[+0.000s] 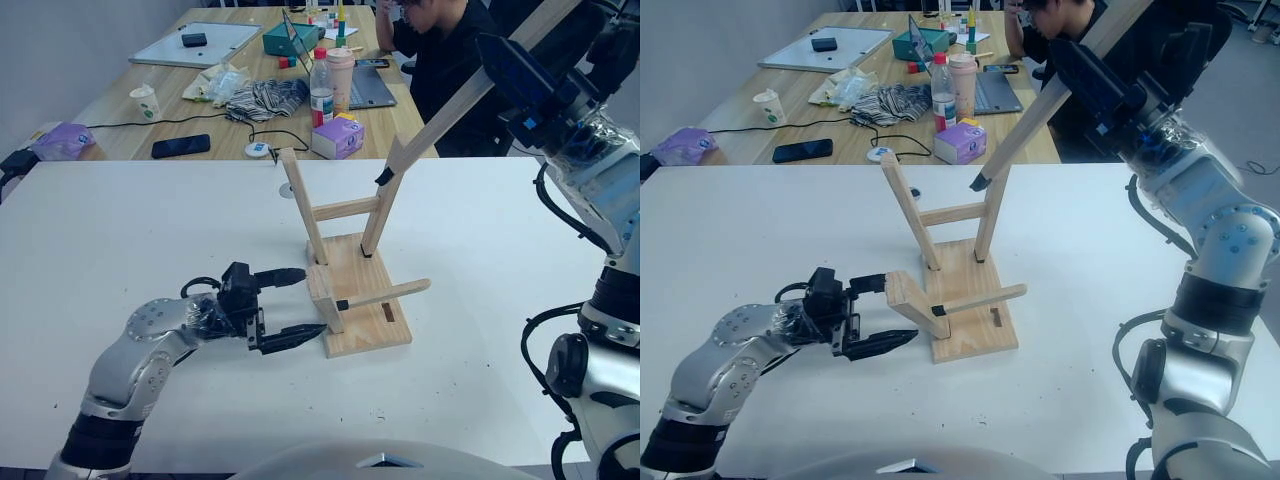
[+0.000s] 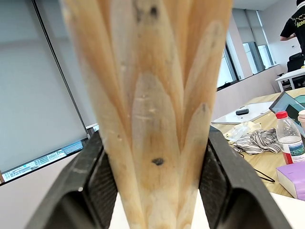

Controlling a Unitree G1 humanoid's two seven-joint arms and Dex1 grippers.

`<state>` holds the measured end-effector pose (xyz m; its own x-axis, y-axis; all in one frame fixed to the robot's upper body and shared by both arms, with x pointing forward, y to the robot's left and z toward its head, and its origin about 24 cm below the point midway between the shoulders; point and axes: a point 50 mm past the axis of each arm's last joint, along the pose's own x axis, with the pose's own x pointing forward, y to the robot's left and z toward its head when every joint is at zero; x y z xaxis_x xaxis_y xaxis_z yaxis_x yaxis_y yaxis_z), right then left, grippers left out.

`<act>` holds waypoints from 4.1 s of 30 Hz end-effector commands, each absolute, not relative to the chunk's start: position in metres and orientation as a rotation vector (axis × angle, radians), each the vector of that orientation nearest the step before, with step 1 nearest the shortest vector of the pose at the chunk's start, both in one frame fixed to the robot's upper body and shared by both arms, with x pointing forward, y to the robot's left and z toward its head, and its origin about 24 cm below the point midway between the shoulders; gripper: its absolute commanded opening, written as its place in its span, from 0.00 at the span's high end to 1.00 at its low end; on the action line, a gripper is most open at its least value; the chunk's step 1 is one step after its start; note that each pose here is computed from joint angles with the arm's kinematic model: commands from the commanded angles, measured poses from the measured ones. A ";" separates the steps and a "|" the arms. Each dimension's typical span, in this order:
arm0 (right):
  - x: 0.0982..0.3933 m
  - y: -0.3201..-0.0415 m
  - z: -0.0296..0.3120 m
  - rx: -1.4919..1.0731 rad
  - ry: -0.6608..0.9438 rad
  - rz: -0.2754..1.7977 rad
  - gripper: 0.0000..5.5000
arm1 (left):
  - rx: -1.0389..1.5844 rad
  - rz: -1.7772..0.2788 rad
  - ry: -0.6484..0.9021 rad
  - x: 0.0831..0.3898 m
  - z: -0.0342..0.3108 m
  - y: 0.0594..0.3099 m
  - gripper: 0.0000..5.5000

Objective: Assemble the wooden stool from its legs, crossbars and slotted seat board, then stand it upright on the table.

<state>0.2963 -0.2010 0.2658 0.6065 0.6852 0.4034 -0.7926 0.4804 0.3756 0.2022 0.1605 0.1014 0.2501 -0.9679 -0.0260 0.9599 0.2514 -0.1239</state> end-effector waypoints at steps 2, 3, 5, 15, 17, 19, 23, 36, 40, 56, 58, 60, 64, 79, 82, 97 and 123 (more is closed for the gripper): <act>0.295 -0.199 0.266 0.560 -0.207 0.929 0.63 | -0.067 -1.340 0.095 0.207 0.099 0.150 0.14; 0.295 -0.198 0.263 0.557 -0.199 0.930 0.63 | -0.067 -1.348 0.097 0.207 0.099 0.149 0.17; 0.295 -0.198 0.257 0.550 -0.185 0.924 0.63 | -0.071 -1.362 0.101 0.207 0.100 0.148 0.25; 0.286 -0.195 0.198 0.360 -0.073 0.901 0.63 | -0.057 -1.381 0.107 0.213 0.105 0.152 0.51; 0.279 -0.193 0.175 0.309 -0.042 0.934 0.63 | -0.039 -1.383 0.109 0.217 0.108 0.158 0.57; 0.274 -0.191 0.154 0.327 -0.017 0.954 0.63 | -0.005 -1.396 0.124 0.221 0.111 0.170 0.59; 0.271 -0.185 0.135 0.385 -0.018 0.955 0.63 | 0.050 -1.422 0.169 0.226 0.117 0.191 0.61; 0.238 -0.170 0.105 0.437 0.118 1.082 0.63 | 0.091 -1.454 0.235 0.234 0.118 0.210 0.62; 0.231 -0.172 0.093 0.351 0.183 1.113 0.63 | 0.086 -1.455 0.242 0.234 0.117 0.211 0.62; 0.244 -0.221 0.078 -0.221 0.402 1.351 0.63 | 0.083 -1.505 0.304 0.228 0.118 0.212 0.62; 0.248 -0.222 0.084 -0.285 0.408 1.378 0.63 | 0.089 -1.507 0.302 0.228 0.119 0.212 0.62; 0.251 -0.223 0.086 -0.363 0.432 1.410 0.63 | 0.092 -1.508 0.296 0.229 0.121 0.211 0.62; 0.253 -0.217 0.077 -0.461 0.491 1.439 0.63 | 0.089 -1.508 0.283 0.228 0.121 0.208 0.62; 0.268 -0.177 0.081 -0.475 0.482 1.458 0.63 | 0.076 -1.545 0.252 0.221 0.120 0.194 0.62; 0.273 -0.179 0.078 -0.460 0.501 1.412 0.63 | 0.072 -1.550 0.251 0.220 0.121 0.194 0.62; 0.277 -0.170 0.078 -0.407 0.506 1.382 0.63 | 0.133 -1.547 0.347 0.218 0.110 0.194 0.62; 0.237 -0.125 0.044 -0.600 0.515 1.590 0.63 | 0.432 -1.653 0.853 0.202 0.053 0.180 0.62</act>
